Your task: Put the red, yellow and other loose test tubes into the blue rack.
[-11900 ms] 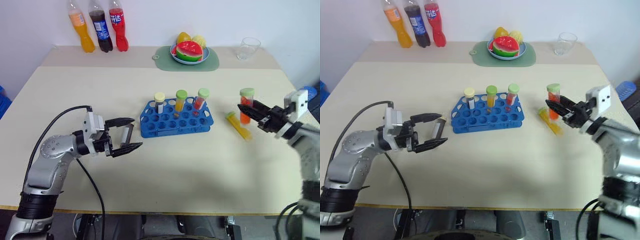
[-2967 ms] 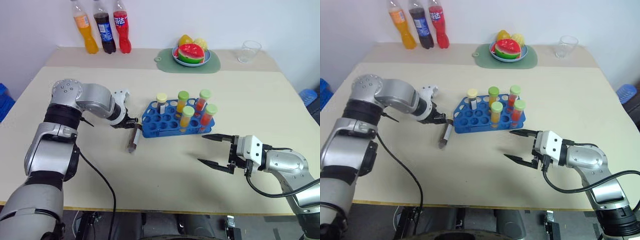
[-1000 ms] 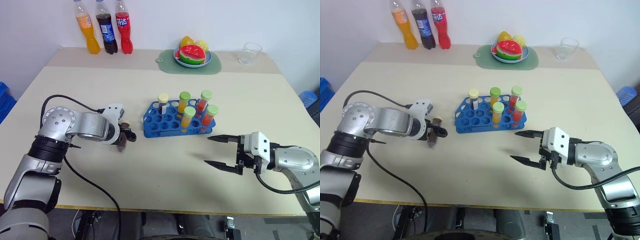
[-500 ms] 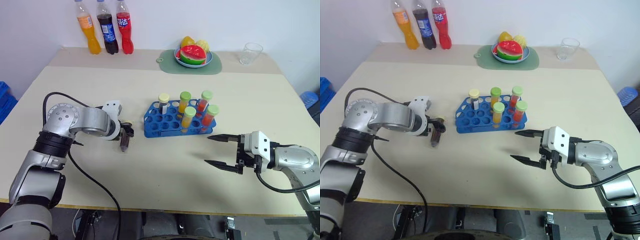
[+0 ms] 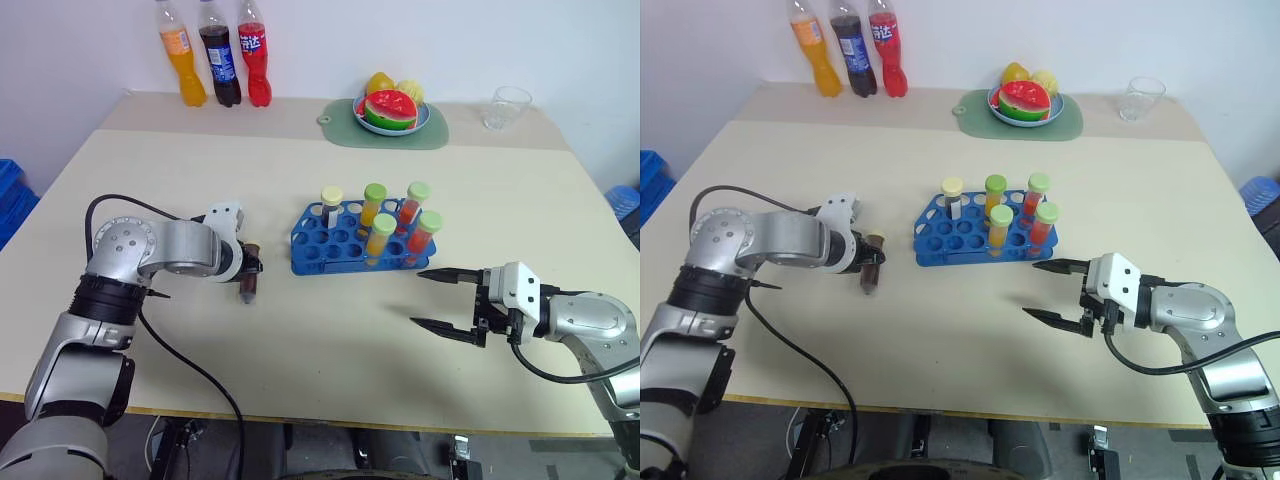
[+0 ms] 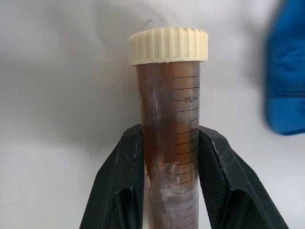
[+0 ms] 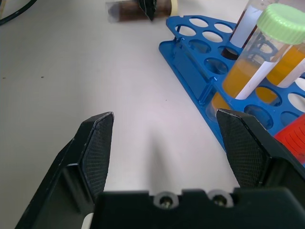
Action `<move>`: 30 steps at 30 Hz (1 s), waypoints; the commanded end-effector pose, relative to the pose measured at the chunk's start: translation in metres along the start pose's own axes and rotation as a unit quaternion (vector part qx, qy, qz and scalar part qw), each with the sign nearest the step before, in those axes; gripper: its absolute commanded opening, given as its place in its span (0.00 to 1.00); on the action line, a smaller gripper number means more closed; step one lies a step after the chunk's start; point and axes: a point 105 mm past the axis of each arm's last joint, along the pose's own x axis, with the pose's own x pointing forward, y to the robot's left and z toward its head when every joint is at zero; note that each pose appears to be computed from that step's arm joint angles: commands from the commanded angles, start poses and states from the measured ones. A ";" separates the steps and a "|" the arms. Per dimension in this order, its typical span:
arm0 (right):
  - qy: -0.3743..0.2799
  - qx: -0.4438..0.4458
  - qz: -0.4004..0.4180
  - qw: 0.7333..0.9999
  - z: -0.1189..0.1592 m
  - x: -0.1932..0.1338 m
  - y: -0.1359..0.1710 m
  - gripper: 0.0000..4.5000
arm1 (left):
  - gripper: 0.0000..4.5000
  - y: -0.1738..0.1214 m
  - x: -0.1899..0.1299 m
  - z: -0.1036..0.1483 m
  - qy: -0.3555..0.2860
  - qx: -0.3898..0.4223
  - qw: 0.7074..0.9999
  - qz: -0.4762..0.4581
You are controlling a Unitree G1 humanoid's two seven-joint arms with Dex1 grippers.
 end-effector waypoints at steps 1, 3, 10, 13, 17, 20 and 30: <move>-0.015 -0.011 -0.029 0.999 0.007 -0.005 -0.006 0.84 | 0.29 -0.019 -0.032 0.035 -0.154 0.041 0.985 -0.071; -0.018 -0.006 -0.043 0.999 0.007 -0.005 -0.006 0.84 | 0.29 -0.038 -0.053 0.046 -0.251 0.078 0.951 -0.162; -0.025 0.003 -0.086 0.996 0.004 -0.004 -0.008 0.84 | 0.29 -0.066 -0.089 0.060 -0.419 0.209 0.819 -0.330; -0.029 0.008 -0.107 0.994 0.003 -0.003 -0.008 0.84 | 0.29 -0.066 -0.081 0.059 -0.465 0.273 0.766 -0.351; -0.033 0.010 -0.138 0.990 0.001 -0.003 -0.005 0.84 | 0.29 -0.068 -0.062 0.052 -0.455 0.325 0.718 -0.414; -0.034 0.012 -0.159 0.987 -0.001 -0.003 -0.003 0.84 | 0.29 -0.066 -0.053 0.053 -0.437 0.293 0.704 -0.477; -0.039 0.015 -0.198 0.979 -0.003 0.000 0.005 0.84 | 0.29 -0.071 -0.022 0.053 -0.377 0.320 0.686 -0.535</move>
